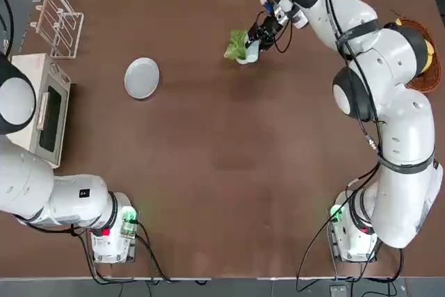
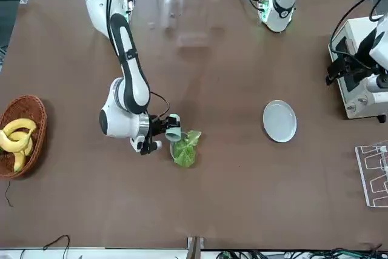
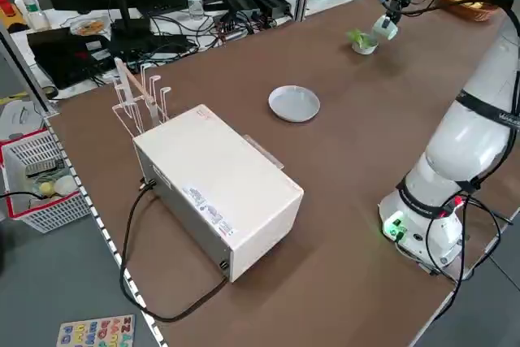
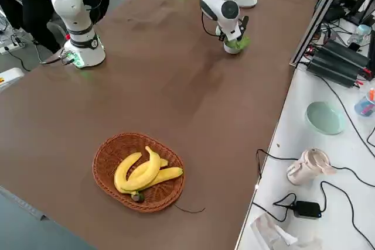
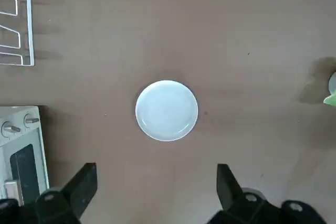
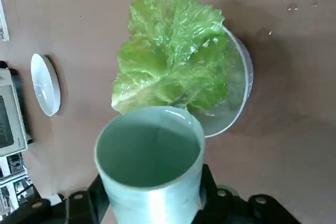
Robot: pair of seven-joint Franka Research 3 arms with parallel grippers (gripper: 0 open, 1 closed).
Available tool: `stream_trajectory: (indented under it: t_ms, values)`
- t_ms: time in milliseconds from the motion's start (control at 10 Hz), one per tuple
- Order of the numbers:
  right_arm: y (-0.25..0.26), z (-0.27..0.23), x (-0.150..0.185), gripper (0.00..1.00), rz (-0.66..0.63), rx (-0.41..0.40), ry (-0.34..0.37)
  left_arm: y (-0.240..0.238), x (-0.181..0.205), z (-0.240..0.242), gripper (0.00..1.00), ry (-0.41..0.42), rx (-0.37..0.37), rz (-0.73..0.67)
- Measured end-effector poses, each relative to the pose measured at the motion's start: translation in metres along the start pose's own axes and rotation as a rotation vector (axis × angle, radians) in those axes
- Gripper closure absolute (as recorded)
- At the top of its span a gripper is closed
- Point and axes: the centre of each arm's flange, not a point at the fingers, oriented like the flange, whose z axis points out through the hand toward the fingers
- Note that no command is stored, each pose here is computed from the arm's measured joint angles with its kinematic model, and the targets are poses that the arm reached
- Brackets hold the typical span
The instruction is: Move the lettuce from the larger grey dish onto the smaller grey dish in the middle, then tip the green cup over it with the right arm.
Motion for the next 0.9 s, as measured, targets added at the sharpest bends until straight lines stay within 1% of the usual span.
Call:
stream_trajectory:
  t_ms: [500, 700, 900]
  values:
    - [-0.0063, -0.003, -0.0007, 0.31, 0.156, 0.024, -0.046, 0.0, 0.0, 0.0, 0.0, 0.0, 0.0, 0.0]
    - [-0.0068, -0.0035, -0.0006, 0.31, 0.204, 0.026, -0.051, -0.0002, 0.0, 0.0, 0.0, 0.0, 0.0, 0.0]
    - [-0.0075, -0.0039, 0.0009, 0.31, 0.286, 0.027, -0.059, -0.0007, 0.0001, 0.0, 0.0, 0.0, 0.0, -0.001]
